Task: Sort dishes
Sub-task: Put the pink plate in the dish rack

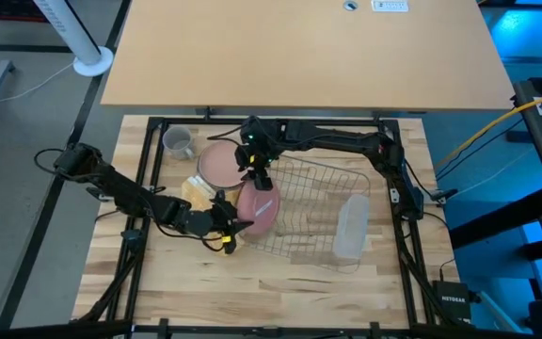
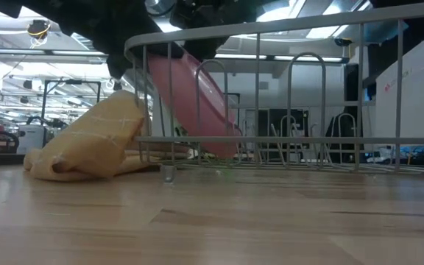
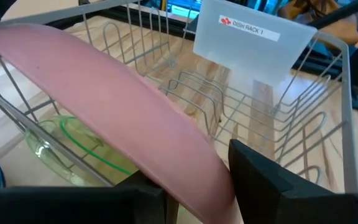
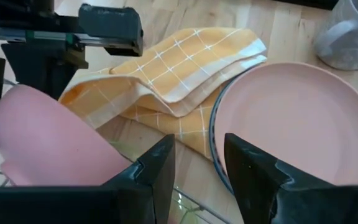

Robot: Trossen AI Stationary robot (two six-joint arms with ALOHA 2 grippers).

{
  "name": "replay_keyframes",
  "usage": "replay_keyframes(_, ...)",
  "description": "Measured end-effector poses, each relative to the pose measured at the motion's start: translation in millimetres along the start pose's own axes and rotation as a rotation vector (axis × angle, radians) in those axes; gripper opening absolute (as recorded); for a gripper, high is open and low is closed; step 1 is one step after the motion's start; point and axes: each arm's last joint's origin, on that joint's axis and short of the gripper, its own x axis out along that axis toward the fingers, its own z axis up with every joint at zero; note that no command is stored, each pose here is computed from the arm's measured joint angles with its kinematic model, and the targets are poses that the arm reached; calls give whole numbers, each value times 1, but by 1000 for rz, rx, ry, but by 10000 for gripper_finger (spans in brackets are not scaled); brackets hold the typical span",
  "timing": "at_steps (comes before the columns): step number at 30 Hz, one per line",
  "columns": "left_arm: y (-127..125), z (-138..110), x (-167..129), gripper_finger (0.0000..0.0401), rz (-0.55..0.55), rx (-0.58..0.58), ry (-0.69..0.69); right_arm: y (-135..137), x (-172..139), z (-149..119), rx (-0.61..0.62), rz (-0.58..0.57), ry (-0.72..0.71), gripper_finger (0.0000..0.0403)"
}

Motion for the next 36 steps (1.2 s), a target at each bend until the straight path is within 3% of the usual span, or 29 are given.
replay_keyframes(5, -1, -1, -1, 123, -3, 57, 6, 0, 0, -1, 1, 3, 6, 143)
replay_keyframes(16, 2, 0, -3, 227, 20, 76, 6, 1, 2, -3, 2, 9, 20, 143)
replay_keyframes(25, 16, 16, -33, 214, 20, 94, 37, 1, 2, -5, 10, 14, 43, 143)
replay_keyframes(36, 27, 22, -38, 212, 66, -3, 42, -2, 1, -6, -21, -130, 99, 143)
